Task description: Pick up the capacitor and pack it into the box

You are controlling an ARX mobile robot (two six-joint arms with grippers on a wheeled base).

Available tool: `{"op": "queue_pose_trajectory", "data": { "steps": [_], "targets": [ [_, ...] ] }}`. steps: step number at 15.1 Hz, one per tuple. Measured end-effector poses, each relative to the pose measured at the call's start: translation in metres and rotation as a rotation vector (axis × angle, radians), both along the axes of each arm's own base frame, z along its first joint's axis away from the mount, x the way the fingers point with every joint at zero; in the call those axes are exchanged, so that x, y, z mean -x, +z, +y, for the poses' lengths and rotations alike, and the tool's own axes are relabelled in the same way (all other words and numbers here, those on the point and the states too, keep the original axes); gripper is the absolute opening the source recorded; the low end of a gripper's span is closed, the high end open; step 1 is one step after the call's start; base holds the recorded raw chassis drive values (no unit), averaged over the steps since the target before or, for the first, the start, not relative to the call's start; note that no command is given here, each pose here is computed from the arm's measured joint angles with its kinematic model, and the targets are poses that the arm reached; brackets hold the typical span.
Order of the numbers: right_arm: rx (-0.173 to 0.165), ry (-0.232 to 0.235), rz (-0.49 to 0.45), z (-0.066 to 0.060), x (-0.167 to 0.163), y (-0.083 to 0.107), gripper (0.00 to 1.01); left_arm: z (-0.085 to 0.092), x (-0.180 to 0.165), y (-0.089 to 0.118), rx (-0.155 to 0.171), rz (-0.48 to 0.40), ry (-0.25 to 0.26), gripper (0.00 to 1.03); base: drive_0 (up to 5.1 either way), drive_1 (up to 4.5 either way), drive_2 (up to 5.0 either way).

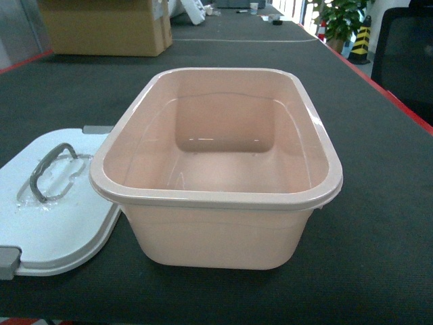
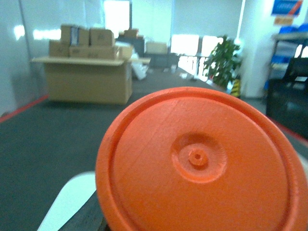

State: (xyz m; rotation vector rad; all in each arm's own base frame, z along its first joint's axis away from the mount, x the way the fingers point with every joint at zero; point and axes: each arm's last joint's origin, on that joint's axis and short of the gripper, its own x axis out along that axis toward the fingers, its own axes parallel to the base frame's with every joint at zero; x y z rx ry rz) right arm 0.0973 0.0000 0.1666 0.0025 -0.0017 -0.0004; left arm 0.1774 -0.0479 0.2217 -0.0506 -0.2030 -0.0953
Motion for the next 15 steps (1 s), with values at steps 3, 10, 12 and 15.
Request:
{"op": "queue_pose_trajectory", "data": {
  "steps": [3, 10, 12, 15],
  "targets": [
    [0.0, 0.0, 0.0, 0.0, 0.0, 0.0, 0.98, -0.069, -0.09, 0.016, 0.035, 0.068, -0.12, 0.44, 0.0, 0.0, 0.0],
    [0.0, 0.0, 0.0, 0.0, 0.0, 0.0, 0.98, -0.142, -0.171, -0.023, -0.026, 0.155, -0.122, 0.97, 0.0, 0.0, 0.0],
    [0.0, 0.0, 0.0, 0.0, 0.0, 0.0, 0.98, -0.134, -0.167, -0.02, -0.022, 0.127, -0.179, 0.98, 0.0, 0.0, 0.0],
    [0.0, 0.0, 0.0, 0.0, 0.0, 0.0, 0.98, -0.069, -0.146, 0.003, -0.002, 0.058, -0.079, 0.98, 0.0, 0.0, 0.0]
  ]
}}
